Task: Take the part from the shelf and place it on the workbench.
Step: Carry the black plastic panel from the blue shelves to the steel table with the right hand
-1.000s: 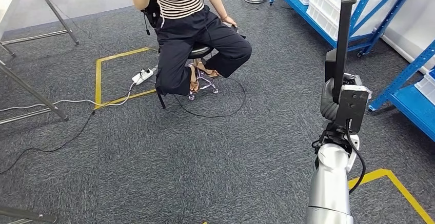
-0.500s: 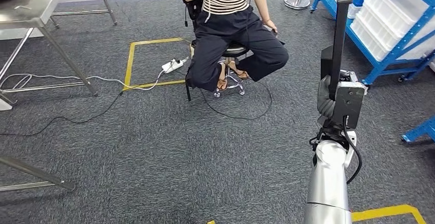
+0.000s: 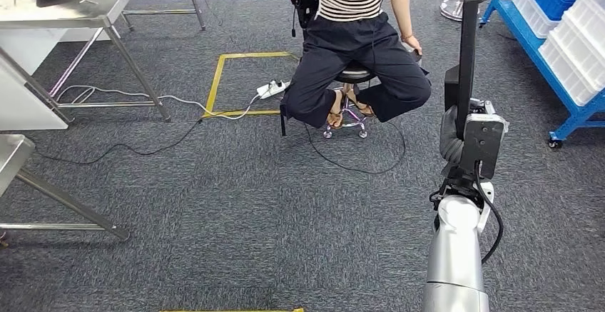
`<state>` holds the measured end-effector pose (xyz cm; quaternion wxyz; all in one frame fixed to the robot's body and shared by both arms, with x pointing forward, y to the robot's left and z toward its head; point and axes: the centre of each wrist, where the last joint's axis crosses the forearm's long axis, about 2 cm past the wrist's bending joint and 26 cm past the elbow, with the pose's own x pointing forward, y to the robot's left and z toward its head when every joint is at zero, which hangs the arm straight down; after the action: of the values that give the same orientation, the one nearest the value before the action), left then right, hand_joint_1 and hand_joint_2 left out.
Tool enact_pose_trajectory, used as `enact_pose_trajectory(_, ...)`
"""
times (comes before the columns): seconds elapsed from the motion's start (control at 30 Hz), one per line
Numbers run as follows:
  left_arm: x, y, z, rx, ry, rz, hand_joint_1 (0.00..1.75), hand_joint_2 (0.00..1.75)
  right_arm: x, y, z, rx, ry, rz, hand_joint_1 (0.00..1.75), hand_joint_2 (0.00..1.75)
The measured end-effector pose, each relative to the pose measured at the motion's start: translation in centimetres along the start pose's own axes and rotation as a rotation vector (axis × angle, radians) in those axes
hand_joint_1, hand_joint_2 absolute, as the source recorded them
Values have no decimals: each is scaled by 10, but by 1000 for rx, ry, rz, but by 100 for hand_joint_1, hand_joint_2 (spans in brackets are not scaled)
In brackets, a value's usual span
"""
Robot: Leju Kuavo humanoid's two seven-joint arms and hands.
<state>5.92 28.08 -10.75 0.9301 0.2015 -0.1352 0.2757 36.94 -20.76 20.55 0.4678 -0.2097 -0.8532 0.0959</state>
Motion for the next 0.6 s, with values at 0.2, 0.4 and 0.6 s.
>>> enact_pose_trajectory(0.2,1,-1,0,3,4,2,0,175,14,4,-7,-5,-38,-23,175,175)
enact_pose_trajectory(0.4,0,0,0,1,3,0,0,175,38,1,-33,-35,-94,-68,175,175)
enact_pose_trajectory(0.6,1,-2,1,-9,2,-2,0,175,56,-4,-47,-61,-146,-97,175,175)
